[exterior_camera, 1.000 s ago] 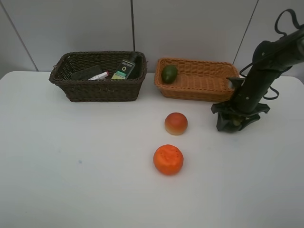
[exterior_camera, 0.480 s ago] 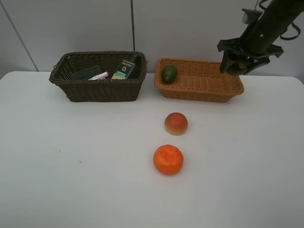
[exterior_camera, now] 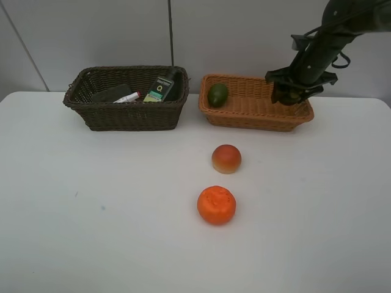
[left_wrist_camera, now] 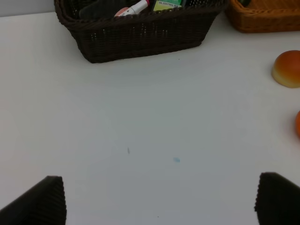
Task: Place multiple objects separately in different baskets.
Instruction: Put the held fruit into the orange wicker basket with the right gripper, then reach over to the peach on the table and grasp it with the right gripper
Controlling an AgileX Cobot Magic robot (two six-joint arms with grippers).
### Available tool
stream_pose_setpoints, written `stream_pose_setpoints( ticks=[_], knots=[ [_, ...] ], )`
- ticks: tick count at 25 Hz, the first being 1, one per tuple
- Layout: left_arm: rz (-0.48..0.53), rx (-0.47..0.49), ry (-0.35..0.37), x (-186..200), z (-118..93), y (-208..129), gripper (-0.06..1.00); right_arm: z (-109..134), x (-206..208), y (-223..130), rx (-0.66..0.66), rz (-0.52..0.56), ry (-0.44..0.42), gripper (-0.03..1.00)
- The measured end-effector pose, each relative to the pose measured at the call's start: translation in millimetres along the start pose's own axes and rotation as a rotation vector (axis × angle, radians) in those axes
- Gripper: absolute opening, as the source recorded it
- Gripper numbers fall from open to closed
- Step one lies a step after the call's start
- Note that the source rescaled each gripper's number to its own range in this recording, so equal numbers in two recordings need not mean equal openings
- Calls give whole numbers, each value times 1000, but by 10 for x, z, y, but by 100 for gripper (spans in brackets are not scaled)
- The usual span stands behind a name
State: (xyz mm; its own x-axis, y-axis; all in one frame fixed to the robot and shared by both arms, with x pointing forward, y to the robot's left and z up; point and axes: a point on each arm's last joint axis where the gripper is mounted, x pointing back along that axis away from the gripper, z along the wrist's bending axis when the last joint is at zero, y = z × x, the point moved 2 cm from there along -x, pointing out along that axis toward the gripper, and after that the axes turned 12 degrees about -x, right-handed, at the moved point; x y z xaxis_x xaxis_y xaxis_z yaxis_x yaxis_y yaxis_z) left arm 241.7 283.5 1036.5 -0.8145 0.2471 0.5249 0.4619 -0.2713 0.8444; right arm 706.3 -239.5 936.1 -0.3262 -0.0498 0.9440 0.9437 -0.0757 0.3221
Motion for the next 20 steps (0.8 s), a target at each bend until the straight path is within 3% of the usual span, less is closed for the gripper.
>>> stream_pose_setpoints(
  ticks=[1, 3, 4, 6, 12, 20],
  knots=[
    [0, 0, 0, 0, 0, 0, 99, 0, -5, 0, 0, 0, 0, 22],
    [0, 0, 0, 0, 0, 0, 99, 3, -8, 0, -3, 1, 3, 67],
    [0, 0, 0, 0, 0, 0, 99, 9, -6, 2, -6, 1, 7, 80],
    [0, 0, 0, 0, 0, 0, 99, 15, -3, 1, -11, 3, 13, 92],
    [0, 0, 0, 0, 0, 0, 99, 27, 32, -82, -28, 79, 22, 100],
    [0, 0, 0, 0, 0, 0, 99, 264, 569, -278, -47, 222, 119, 100]
  ],
)
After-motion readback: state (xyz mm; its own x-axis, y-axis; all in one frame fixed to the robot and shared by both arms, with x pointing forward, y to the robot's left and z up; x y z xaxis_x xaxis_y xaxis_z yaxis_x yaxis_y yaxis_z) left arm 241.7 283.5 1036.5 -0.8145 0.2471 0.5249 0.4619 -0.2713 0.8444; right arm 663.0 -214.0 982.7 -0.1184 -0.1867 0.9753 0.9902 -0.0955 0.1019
